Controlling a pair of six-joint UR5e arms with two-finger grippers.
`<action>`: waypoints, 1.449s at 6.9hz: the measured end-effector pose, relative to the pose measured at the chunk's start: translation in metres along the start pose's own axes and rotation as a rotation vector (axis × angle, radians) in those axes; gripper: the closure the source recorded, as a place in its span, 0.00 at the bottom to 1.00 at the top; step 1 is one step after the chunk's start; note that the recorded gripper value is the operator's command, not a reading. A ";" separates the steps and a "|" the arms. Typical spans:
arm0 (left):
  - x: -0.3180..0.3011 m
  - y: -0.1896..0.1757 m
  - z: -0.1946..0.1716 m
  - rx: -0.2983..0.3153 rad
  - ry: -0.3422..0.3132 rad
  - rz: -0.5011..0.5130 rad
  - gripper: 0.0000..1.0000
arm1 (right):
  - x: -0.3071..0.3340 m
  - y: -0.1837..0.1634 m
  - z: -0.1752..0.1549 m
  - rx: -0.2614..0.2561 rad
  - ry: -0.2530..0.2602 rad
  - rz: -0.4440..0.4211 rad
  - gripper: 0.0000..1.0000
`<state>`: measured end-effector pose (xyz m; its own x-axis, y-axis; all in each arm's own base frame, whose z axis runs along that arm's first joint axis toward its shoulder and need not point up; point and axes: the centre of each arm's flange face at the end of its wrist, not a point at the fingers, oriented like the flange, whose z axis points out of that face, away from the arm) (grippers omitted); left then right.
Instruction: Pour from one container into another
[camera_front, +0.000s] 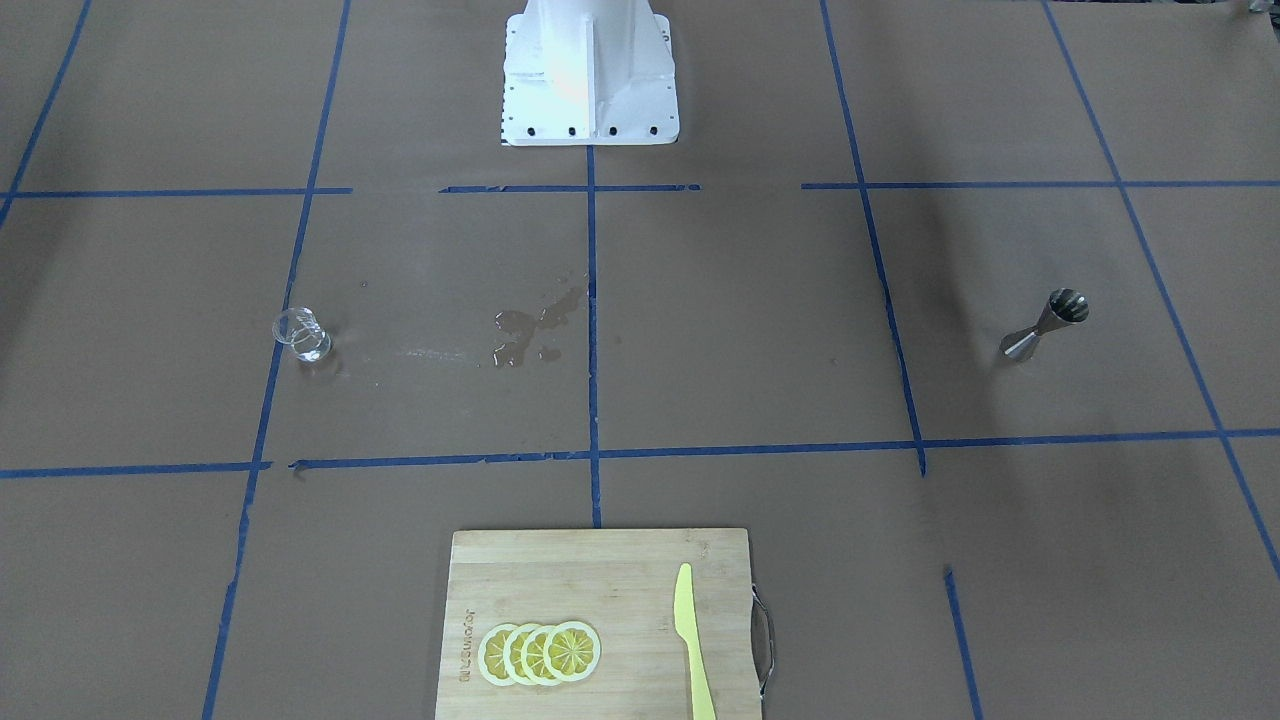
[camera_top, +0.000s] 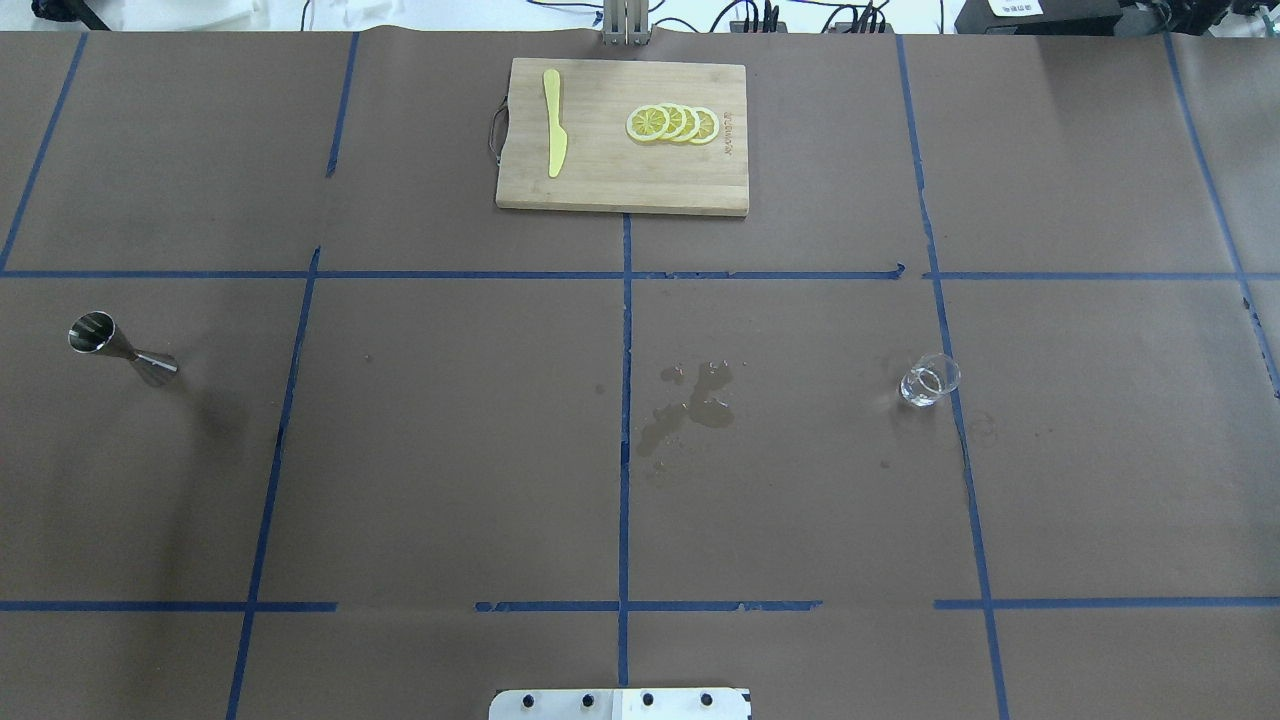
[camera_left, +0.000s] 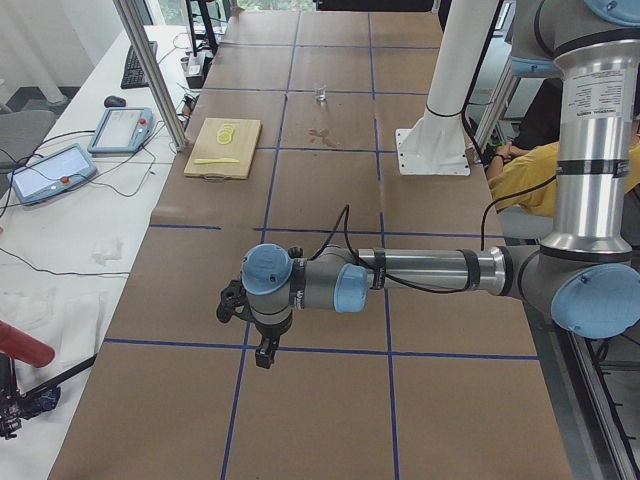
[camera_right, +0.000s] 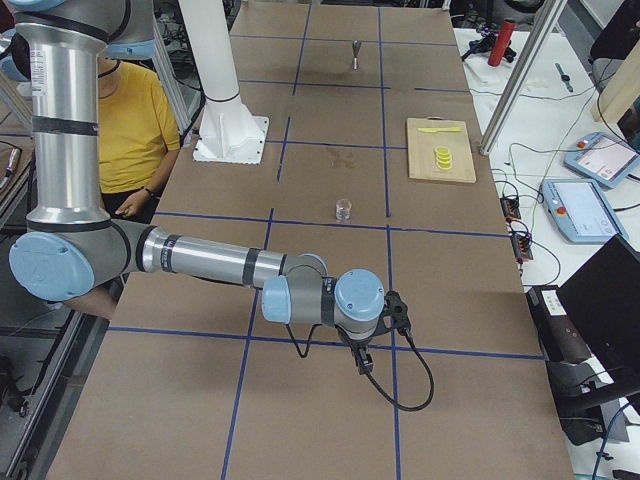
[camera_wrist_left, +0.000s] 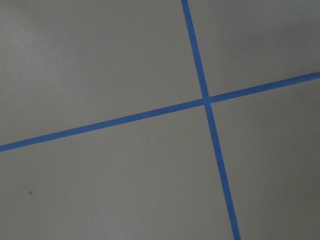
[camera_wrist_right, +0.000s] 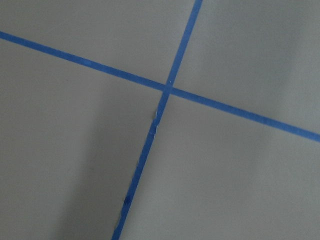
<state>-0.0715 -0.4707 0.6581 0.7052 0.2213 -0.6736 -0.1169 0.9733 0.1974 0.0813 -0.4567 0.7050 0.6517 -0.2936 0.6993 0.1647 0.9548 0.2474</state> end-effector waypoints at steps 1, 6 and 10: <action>-0.001 0.014 0.001 -0.009 -0.023 -0.005 0.00 | 0.004 0.015 0.007 -0.010 -0.001 0.026 0.00; 0.009 0.055 0.008 -0.019 -0.007 -0.207 0.00 | -0.009 0.014 -0.009 -0.014 0.041 0.100 0.00; 0.065 0.044 0.015 0.009 0.043 -0.246 0.00 | -0.023 0.011 -0.024 -0.059 0.062 0.136 0.00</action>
<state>-0.0198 -0.4147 0.6337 0.6810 -0.0195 -0.7320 0.0611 0.9977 0.0303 0.0861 -0.4384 0.6753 0.7148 -0.1594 0.6809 0.1133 0.9872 0.1122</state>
